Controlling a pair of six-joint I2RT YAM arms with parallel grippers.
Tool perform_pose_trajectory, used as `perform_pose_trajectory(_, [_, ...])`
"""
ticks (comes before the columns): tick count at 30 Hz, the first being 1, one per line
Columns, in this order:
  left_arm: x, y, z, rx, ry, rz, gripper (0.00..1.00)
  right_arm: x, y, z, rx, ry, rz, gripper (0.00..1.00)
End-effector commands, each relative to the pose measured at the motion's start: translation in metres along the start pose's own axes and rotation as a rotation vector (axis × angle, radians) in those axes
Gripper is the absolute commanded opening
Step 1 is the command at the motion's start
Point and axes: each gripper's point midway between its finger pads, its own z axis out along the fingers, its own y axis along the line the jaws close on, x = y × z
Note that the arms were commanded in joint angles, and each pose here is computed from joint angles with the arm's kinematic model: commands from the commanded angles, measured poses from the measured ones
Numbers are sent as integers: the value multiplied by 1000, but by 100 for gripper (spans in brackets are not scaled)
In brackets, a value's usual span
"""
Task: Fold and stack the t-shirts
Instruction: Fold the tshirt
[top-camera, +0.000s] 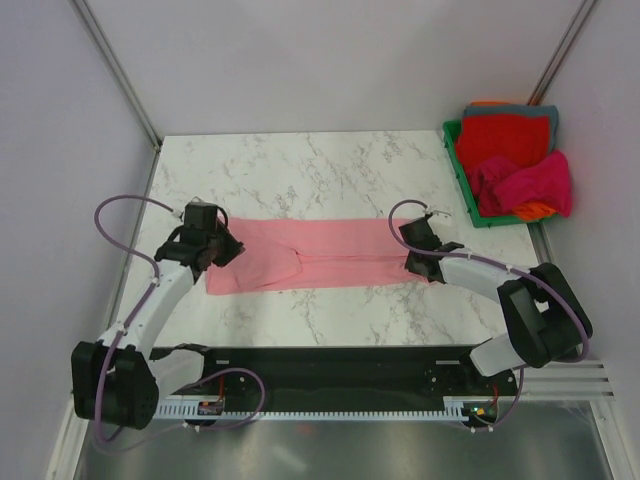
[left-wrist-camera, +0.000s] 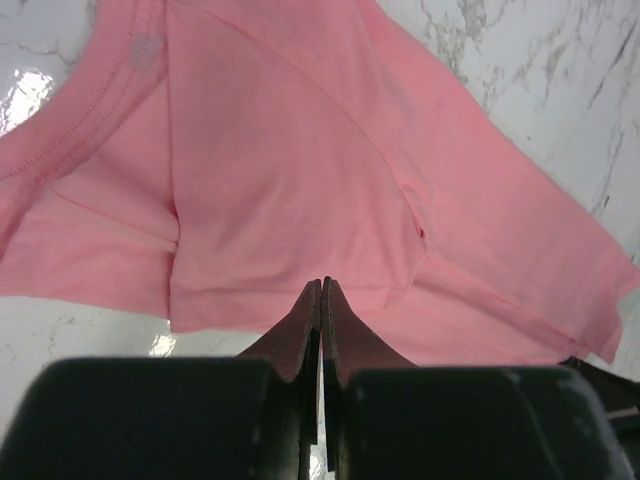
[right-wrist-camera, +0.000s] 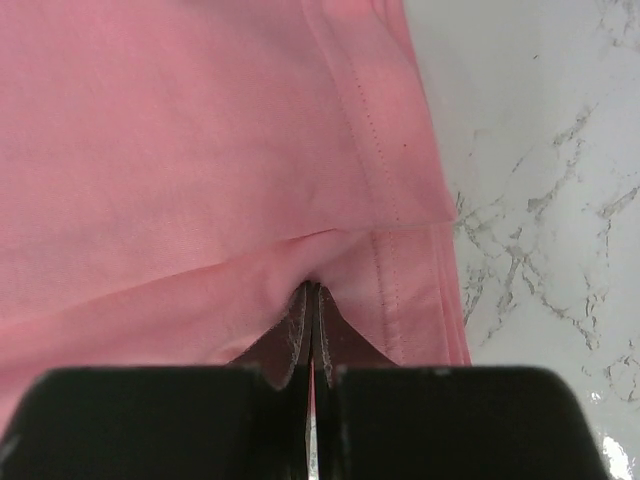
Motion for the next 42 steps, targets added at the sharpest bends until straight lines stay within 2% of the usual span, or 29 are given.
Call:
perform_pose_trajectory(1, [-32,-10,14,-16,-64,-75,2,2,0,0,-9,-3,30,0])
perform_pose_trajectory(6, [-42,-6,45,-105,-40,-98,2,7,-1,-8,-35,7,62,0])
perform_pose_trajectory(11, [-32,7,92,-223,47,-93,2,29,4,-15,-108,81,75,0])
perform_pose_trajectory(16, [-36,9,128,-295,89,-90,2,43,5,-17,-97,127,50,0])
perform_pose_trajectory(19, [-32,9,153,-322,146,-70,2,68,21,-22,-91,186,-37,0])
perform_pose_trajectory(21, [-42,-9,165,-282,155,-50,2,79,31,-26,-83,205,-89,0])
perform_pose_trajectory(22, [-32,-1,179,-310,203,-34,2,82,39,-29,-86,215,-92,0])
perform_pose_trajectory(23, [-43,-19,185,-272,193,-26,2,97,48,-35,-106,235,-133,0])
perform_pose_trajectory(25, [-35,-15,204,-298,234,-8,2,116,68,-49,-174,242,-185,0])
perform_pose_trajectory(26, [-48,-32,209,-276,212,1,2,124,76,-56,-196,249,-179,0])
perform_pose_trajectory(28, [-44,-35,224,-288,231,30,2,148,106,-79,-313,261,-243,0])
perform_pose_trajectory(29, [-55,-60,229,-232,210,38,2,156,118,-88,-356,272,-257,0])
perform_pose_trajectory(31, [-43,-79,250,-164,262,76,2,176,156,-114,-489,311,-309,0])
perform_pose_trajectory(32, [-50,-120,247,-59,268,97,2,179,169,-121,-532,320,-329,0])
perform_pose_trajectory(33, [-47,-132,252,-33,279,109,2,174,192,-134,-600,314,-355,0])
perform_pose_trajectory(35, [-42,-168,258,43,279,153,2,178,208,-141,-653,340,-401,0])
perform_pose_trajectory(38, [-36,-199,265,124,283,156,2,150,237,-170,-818,277,-434,0])
perform_pose_trajectory(41, [-28,-226,264,218,319,129,2,102,249,-194,-953,194,-350,12])
perform_pose_trajectory(42, [-25,-232,271,251,324,107,2,90,248,-195,-978,170,-315,23])
